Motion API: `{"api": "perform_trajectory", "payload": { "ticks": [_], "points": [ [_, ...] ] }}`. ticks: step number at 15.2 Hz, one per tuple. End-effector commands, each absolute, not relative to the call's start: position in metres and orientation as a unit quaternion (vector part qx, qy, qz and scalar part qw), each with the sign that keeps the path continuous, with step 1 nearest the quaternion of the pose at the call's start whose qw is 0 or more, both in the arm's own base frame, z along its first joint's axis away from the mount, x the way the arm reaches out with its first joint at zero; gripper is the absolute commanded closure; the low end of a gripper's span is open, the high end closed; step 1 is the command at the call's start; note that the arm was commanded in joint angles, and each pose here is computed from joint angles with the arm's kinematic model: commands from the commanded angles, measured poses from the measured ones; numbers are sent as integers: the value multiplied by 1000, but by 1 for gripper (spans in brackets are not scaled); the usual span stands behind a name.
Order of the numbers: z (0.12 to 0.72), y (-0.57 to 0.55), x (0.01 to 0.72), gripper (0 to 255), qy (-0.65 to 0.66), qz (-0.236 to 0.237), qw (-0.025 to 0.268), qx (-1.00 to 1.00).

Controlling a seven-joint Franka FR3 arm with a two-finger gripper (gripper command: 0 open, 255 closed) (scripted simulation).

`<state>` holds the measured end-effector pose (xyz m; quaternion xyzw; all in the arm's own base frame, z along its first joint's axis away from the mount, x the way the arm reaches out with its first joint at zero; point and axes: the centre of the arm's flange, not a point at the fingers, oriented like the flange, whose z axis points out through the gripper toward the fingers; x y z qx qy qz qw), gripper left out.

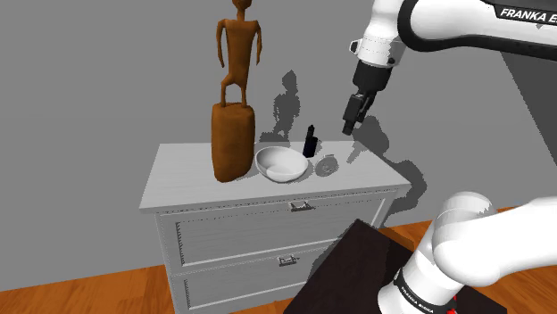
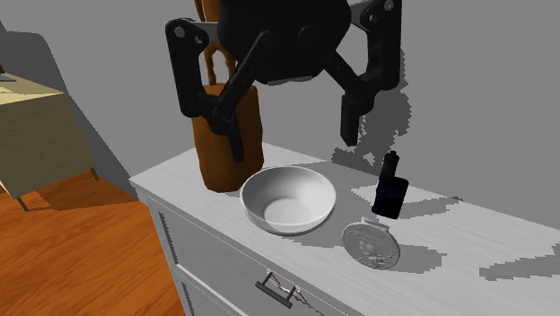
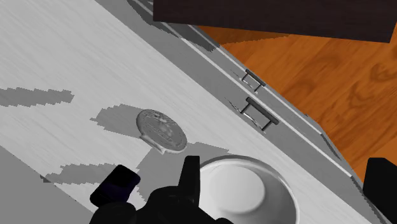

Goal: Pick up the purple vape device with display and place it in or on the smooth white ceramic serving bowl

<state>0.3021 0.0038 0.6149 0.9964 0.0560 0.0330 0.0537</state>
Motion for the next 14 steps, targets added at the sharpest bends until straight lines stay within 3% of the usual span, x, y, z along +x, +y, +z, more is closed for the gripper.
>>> {"api": "perform_trajectory", "payload": {
  "ticks": [1,14],
  "points": [
    [615,4,302,0,56,33,54,996],
    [564,-113,437,0,95,-13,31,995]
  ]
}}
